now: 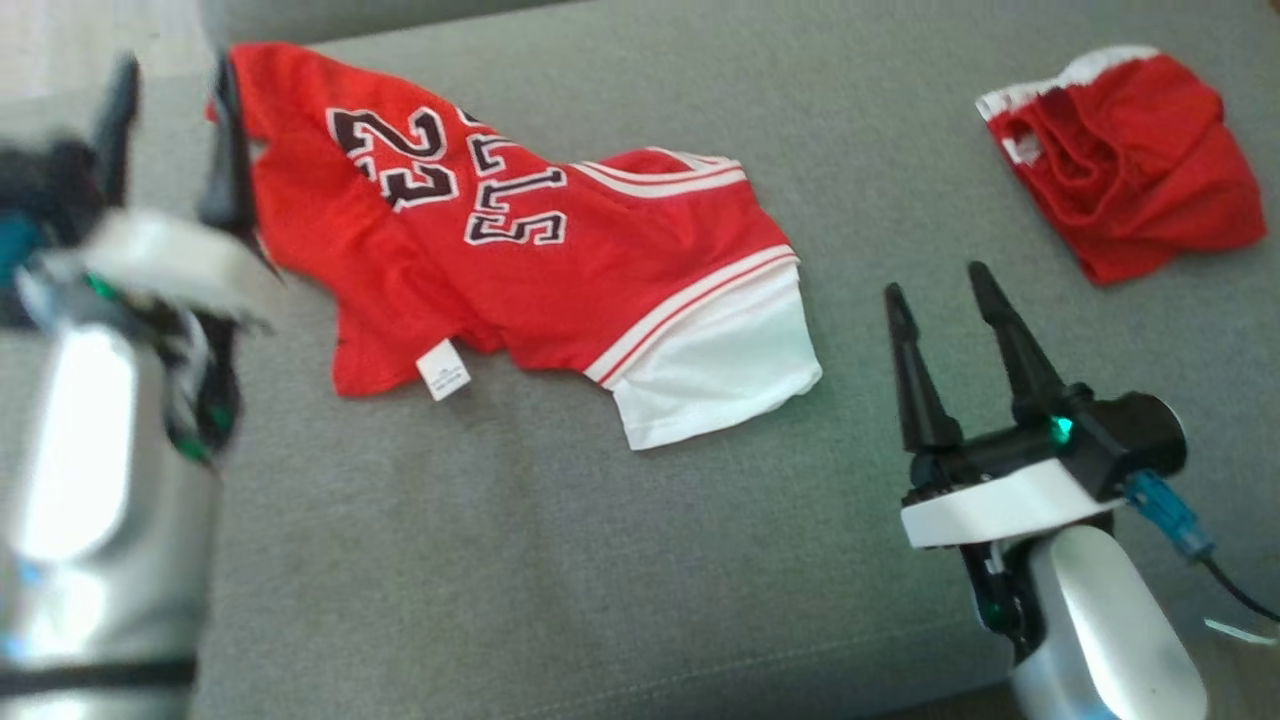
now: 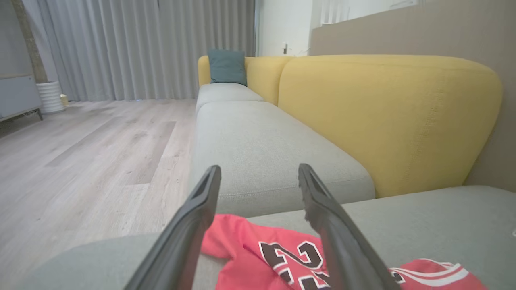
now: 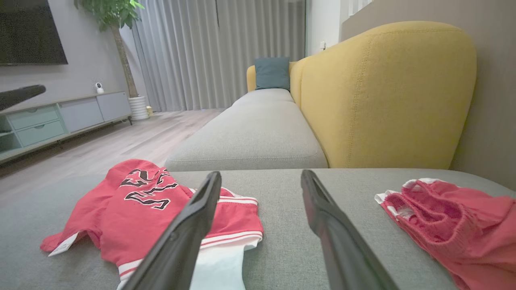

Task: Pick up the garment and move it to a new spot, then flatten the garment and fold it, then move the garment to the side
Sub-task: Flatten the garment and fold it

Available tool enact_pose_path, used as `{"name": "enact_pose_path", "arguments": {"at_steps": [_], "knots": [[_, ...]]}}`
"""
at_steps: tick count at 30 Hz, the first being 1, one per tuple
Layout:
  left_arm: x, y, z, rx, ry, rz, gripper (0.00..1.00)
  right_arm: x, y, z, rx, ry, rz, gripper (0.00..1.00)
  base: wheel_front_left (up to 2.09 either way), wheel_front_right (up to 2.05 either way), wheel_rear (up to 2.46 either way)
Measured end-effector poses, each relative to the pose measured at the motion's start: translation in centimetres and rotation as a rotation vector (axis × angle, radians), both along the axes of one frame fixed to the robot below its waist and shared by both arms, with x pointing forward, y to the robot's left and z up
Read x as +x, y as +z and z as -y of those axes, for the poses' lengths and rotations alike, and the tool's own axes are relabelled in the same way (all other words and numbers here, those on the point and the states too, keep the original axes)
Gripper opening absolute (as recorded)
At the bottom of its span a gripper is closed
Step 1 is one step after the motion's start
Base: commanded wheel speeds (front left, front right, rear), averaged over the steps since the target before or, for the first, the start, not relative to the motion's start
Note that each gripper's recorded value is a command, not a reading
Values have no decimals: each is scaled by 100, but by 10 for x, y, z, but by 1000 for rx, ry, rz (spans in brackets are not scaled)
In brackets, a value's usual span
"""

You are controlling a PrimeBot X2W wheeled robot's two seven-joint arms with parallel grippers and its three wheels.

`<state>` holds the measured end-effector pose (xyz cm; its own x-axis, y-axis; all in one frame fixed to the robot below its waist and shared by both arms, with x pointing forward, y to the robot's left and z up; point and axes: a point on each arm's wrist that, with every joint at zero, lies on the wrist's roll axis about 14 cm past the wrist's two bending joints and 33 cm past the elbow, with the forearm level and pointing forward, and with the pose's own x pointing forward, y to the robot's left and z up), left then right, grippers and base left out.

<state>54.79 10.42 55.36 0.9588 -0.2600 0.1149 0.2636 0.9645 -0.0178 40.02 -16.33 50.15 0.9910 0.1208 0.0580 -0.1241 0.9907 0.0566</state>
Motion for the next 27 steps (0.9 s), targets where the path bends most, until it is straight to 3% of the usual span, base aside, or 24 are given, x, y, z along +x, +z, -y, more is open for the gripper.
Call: {"name": "enact_pose_path", "arguments": {"at_steps": [9,15,27], "knots": [[-96,-33,-9,-132,59,-48,100,-10,13,2,30,-14,37,100,0,0,0],[-153,-69,-31,-138,155,-145,100,-13,17,-3,39,-1,51,100,0,0,0],[-177,-66,-22,-134,162,-137,100,-26,1,-12,64,18,-1,100,0,0,0]]}}
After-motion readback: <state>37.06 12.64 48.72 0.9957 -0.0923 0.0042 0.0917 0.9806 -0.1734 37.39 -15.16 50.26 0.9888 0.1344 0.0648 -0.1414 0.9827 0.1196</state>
